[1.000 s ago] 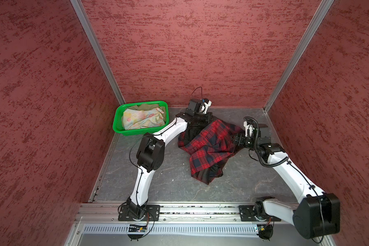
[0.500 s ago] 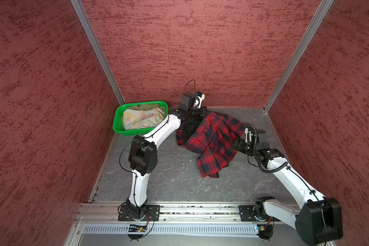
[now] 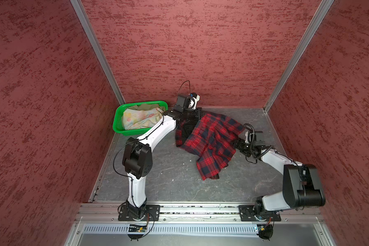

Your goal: Fold and stack the skirts

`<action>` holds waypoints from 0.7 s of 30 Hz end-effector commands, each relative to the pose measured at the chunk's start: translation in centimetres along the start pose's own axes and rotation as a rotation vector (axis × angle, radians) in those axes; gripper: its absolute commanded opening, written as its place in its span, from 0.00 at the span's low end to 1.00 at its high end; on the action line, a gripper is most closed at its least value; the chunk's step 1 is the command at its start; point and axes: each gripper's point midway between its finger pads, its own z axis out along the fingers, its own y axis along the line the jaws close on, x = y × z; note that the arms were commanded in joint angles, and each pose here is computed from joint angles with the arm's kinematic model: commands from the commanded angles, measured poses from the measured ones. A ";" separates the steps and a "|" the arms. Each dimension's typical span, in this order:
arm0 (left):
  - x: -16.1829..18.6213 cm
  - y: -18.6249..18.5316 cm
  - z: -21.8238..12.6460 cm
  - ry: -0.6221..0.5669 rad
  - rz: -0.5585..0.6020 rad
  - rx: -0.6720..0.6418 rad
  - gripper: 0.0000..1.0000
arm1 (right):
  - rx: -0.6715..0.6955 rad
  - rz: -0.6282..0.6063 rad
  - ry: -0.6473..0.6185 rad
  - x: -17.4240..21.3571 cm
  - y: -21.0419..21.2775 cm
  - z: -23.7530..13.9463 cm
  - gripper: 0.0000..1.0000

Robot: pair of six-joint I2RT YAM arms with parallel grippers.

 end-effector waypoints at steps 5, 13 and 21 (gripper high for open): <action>-1.3 -0.3 -1.3 -0.039 0.007 0.004 0.00 | -0.014 0.027 0.029 1.5 -0.2 3.4 0.80; -2.1 -0.4 -1.4 -0.042 -0.014 0.008 0.00 | -0.028 -0.032 -0.096 -2.6 2.5 3.7 0.00; -8.7 -1.2 -8.6 -0.149 -0.061 -0.035 0.00 | -0.007 -0.247 -0.405 -12.9 11.3 -10.8 0.00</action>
